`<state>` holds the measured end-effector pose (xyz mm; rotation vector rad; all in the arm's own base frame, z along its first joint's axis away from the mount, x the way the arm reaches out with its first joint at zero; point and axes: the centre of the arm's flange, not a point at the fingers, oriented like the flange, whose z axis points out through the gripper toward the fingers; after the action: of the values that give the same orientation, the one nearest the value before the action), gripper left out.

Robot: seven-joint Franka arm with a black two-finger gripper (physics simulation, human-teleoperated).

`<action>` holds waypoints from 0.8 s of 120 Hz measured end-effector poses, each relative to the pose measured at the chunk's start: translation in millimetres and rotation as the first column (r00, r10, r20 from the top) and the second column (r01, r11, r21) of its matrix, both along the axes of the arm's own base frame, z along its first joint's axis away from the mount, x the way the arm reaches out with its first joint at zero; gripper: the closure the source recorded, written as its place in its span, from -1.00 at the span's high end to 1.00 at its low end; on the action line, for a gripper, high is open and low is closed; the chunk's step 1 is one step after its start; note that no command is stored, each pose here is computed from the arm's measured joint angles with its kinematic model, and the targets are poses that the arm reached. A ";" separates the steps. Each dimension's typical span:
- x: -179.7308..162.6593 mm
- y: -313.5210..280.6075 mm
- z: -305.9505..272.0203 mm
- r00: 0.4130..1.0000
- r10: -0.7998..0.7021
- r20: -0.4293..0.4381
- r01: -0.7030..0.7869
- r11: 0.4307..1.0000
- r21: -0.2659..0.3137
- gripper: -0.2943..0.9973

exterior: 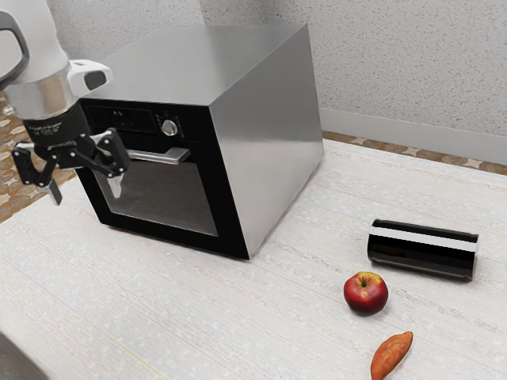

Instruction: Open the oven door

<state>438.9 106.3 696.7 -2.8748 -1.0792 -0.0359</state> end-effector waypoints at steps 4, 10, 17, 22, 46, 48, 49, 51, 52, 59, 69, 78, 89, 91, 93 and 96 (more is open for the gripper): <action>-0.8 0.7 -0.6 1.000 0.014 -0.001 -0.014 1.000 0.000 0.54; -3.3 2.5 -3.1 0.999 0.035 -0.003 -0.035 0.999 0.000 0.54; -15.7 2.1 -13.4 0.999 0.053 -0.008 -0.053 0.998 0.015 0.54; -24.3 4.4 -20.9 0.998 0.070 -0.006 -0.070 0.997 0.024 0.54; -39.2 137.0 -16.7 0.863 0.384 0.328 -0.367 0.923 -0.113 0.54; -40.7 140.4 -11.4 0.844 0.396 0.362 -0.375 0.918 -0.130 0.54; -41.0 142.6 -9.7 0.834 0.403 0.376 -0.380 0.915 -0.139 0.54; -40.7 148.8 -8.5 0.813 0.424 0.399 -0.392 0.905 -0.163 0.54; -40.1 152.2 -8.7 0.802 0.435 0.409 -0.399 0.900 -0.176 0.54; -34.3 174.1 -13.1 0.730 0.508 0.457 -0.437 0.861 -0.261 0.54; -23.4 204.5 -27.0 0.646 0.582 0.494 -0.485 0.812 -0.324 0.54; -13.7 204.5 -23.1 0.595 0.599 0.536 -0.487 0.799 -0.352 0.54; -1.1 200.5 -22.1 0.555 0.607 0.569 -0.489 0.791 -0.368 0.54; 0.0 200.9 -22.7 0.549 0.609 0.572 -0.492 0.789 -0.368 0.54; 0.5 201.2 -23.0 0.543 0.611 0.575 -0.495 0.787 -0.369 0.54; -1.0 201.0 -21.2 0.532 0.614 0.583 -0.499 0.784 -0.370 0.54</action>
<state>437.9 307.3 675.5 -2.4761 -2.1814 -1.0972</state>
